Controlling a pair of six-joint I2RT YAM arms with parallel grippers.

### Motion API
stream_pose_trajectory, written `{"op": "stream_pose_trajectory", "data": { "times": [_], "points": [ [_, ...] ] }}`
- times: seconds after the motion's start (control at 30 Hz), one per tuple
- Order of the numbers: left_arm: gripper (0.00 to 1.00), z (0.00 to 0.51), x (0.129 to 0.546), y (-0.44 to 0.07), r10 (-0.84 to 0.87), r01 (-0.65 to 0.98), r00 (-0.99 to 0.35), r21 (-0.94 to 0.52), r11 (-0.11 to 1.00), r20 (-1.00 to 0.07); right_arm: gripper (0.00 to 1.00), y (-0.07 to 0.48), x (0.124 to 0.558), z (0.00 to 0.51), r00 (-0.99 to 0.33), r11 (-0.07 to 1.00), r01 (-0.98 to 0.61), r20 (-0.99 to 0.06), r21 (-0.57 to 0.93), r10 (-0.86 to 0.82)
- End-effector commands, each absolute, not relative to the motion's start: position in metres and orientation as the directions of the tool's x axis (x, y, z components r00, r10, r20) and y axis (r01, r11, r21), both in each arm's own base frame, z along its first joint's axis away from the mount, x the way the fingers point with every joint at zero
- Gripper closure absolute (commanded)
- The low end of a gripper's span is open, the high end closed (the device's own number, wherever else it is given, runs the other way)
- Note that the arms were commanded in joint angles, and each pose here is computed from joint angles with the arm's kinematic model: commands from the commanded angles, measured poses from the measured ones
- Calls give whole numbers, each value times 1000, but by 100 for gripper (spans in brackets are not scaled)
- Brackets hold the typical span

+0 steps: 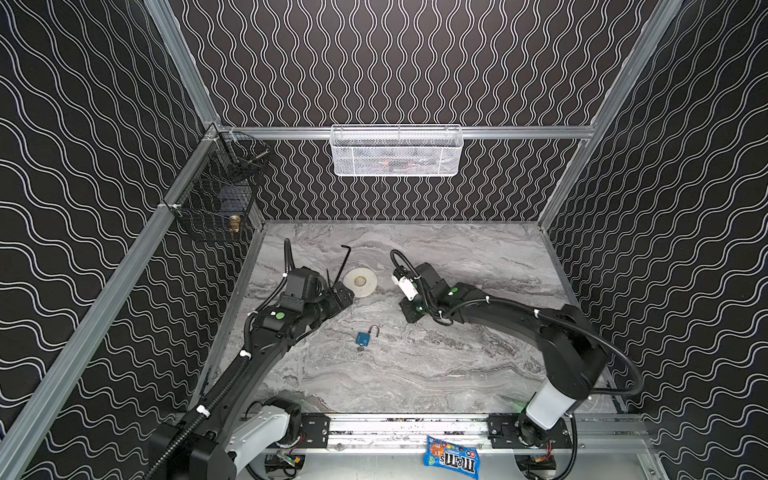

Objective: Unlock with the key
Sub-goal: 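Lift the silver key with the right gripper while the left gripper moves beside it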

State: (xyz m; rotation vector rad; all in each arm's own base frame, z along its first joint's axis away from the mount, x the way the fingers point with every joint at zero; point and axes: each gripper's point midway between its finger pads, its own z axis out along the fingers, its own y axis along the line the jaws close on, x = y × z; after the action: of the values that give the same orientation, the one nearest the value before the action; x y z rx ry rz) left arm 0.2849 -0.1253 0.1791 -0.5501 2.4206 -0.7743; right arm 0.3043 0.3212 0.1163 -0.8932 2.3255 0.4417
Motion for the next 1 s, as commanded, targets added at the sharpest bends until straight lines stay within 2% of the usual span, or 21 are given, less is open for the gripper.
{"op": "stream_pose_trajectory", "data": {
  "times": [0.0,0.2,0.37,0.63,0.8,0.97],
  "points": [
    [3,196,284,-146,-498,-155,-809,-705,692,-311,100,335,290,151,-479,639,-765,-736,81,-479],
    [9,225,293,-177,-474,-35,-830,-822,569,-293,100,339,257,188,-345,582,-813,-808,4,-477],
    [13,243,288,-202,-417,59,-843,-829,556,-340,100,336,234,204,-281,543,-840,-841,-19,-463],
    [19,243,279,-244,-356,89,-882,-851,518,-308,100,336,226,230,-160,527,-842,-883,-111,-442],
    [27,251,277,-263,-331,130,-888,-864,486,-319,100,338,223,246,-111,521,-844,-908,-128,-404],
    [40,249,277,-272,-319,129,-896,-869,479,-308,100,340,223,252,-86,520,-841,-914,-146,-396]
  ]
}}
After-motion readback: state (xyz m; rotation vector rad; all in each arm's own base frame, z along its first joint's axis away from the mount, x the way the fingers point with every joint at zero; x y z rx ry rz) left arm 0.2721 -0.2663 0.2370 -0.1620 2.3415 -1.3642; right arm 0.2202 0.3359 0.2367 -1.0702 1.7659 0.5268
